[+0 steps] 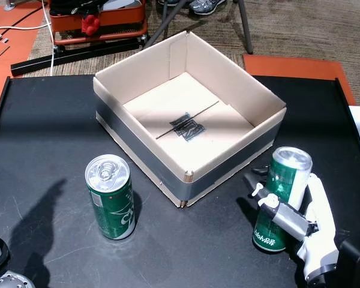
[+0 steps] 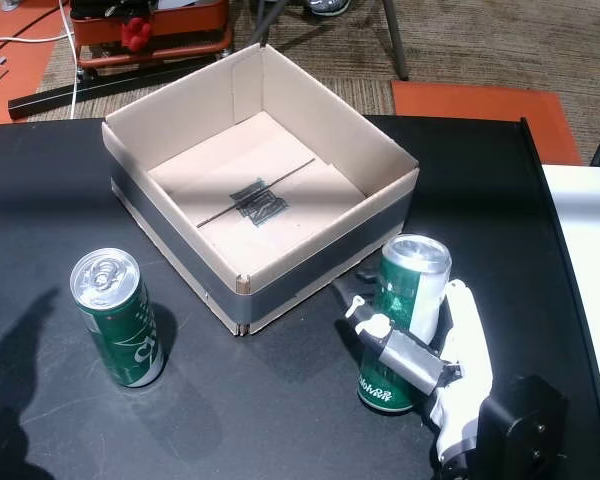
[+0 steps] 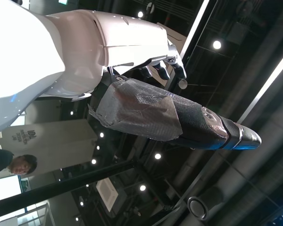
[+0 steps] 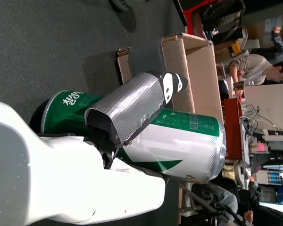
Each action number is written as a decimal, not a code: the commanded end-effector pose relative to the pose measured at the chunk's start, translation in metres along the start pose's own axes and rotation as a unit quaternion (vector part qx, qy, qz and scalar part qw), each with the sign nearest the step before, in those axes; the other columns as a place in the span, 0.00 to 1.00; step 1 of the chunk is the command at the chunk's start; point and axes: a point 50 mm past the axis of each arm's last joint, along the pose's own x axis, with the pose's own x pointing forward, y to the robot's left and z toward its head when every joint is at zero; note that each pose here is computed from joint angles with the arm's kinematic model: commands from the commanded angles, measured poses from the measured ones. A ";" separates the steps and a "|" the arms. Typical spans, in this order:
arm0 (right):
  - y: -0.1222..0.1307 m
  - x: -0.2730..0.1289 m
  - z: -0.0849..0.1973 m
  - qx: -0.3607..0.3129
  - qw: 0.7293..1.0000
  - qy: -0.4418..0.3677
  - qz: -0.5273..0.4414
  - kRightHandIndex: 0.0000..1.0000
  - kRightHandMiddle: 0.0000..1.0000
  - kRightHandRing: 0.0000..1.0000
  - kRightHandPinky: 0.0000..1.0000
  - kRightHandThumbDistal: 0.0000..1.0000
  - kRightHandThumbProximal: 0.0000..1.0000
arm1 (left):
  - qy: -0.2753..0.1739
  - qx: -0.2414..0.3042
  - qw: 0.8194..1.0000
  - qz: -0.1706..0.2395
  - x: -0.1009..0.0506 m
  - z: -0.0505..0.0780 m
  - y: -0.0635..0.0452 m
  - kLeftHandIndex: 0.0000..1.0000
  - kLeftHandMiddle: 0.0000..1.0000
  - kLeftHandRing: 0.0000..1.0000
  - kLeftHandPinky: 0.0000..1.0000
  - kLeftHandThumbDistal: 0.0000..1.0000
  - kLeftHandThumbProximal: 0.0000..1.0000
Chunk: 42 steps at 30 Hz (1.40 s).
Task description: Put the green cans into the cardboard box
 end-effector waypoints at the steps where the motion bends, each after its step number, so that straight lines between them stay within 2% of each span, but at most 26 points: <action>1: -0.001 -0.003 -0.002 -0.002 1.000 -0.001 -0.005 0.08 0.44 0.57 0.47 0.28 0.00 | 0.000 -0.012 1.000 0.015 -0.006 -0.005 -0.005 0.96 0.91 0.89 0.88 1.00 0.77; 4: -0.003 -0.003 -0.001 0.001 1.000 -0.001 -0.008 0.08 0.43 0.57 0.47 0.33 0.00 | 0.001 -0.011 1.000 0.016 -0.006 -0.006 -0.007 0.95 0.90 0.88 0.87 1.00 0.79; 7: -0.007 -0.003 0.003 -0.005 1.000 -0.013 -0.008 0.05 0.42 0.56 0.47 0.33 0.00 | 0.000 -0.009 1.000 0.022 -0.006 -0.009 -0.010 0.94 0.90 0.87 0.86 1.00 0.80; 12: -0.013 -0.003 0.017 -0.042 0.997 -0.065 -0.014 0.01 0.39 0.55 0.46 0.39 0.00 | 0.007 0.016 0.999 0.028 -0.005 -0.012 -0.013 0.96 0.91 0.87 0.89 0.97 0.81; 15: -0.014 -0.004 0.024 -0.057 0.994 -0.094 -0.018 0.00 0.38 0.56 0.47 0.37 0.00 | 0.009 0.027 0.999 0.025 -0.004 -0.013 -0.013 0.95 0.91 0.88 0.90 0.96 0.80; 19: -0.013 -0.004 0.027 -0.062 0.992 -0.107 -0.019 0.02 0.40 0.60 0.48 0.37 0.00 | 0.007 0.023 0.999 0.028 -0.003 -0.013 -0.013 0.93 0.89 0.87 0.89 1.00 0.79; 28: -0.013 -0.004 0.027 -0.069 0.992 -0.106 -0.015 0.02 0.39 0.56 0.48 0.38 0.00 | 0.011 0.023 0.999 0.030 -0.003 -0.015 -0.015 0.93 0.88 0.85 0.87 0.98 0.75; 32: -0.016 -0.003 0.034 -0.092 0.987 -0.126 -0.024 0.01 0.38 0.55 0.47 0.42 0.00 | 0.012 0.025 0.999 0.031 -0.003 -0.017 -0.016 0.93 0.88 0.85 0.87 1.00 0.79; 36: -0.020 0.005 0.056 -0.136 0.974 -0.181 -0.022 0.01 0.34 0.54 0.55 0.42 0.00 | 0.011 0.028 0.999 0.031 -0.003 -0.021 -0.017 0.91 0.89 0.87 0.89 0.98 0.79; 38: -0.021 0.011 0.074 -0.167 0.961 -0.220 -0.019 0.00 0.30 0.50 0.58 0.45 0.05 | 0.010 0.030 0.999 0.031 -0.002 -0.023 -0.017 0.91 0.89 0.87 0.90 0.97 0.77; 40: -0.021 0.019 0.095 -0.199 0.944 -0.263 -0.019 0.01 0.30 0.50 0.59 0.50 0.08 | 0.006 0.030 0.999 0.029 -0.001 -0.025 -0.018 0.92 0.90 0.88 0.91 0.96 0.77; 42: -0.019 0.027 0.121 -0.233 0.921 -0.314 -0.013 0.06 0.31 0.52 0.64 0.48 0.07 | 0.005 0.028 0.999 0.024 -0.001 -0.027 -0.017 0.93 0.90 0.89 0.91 0.95 0.77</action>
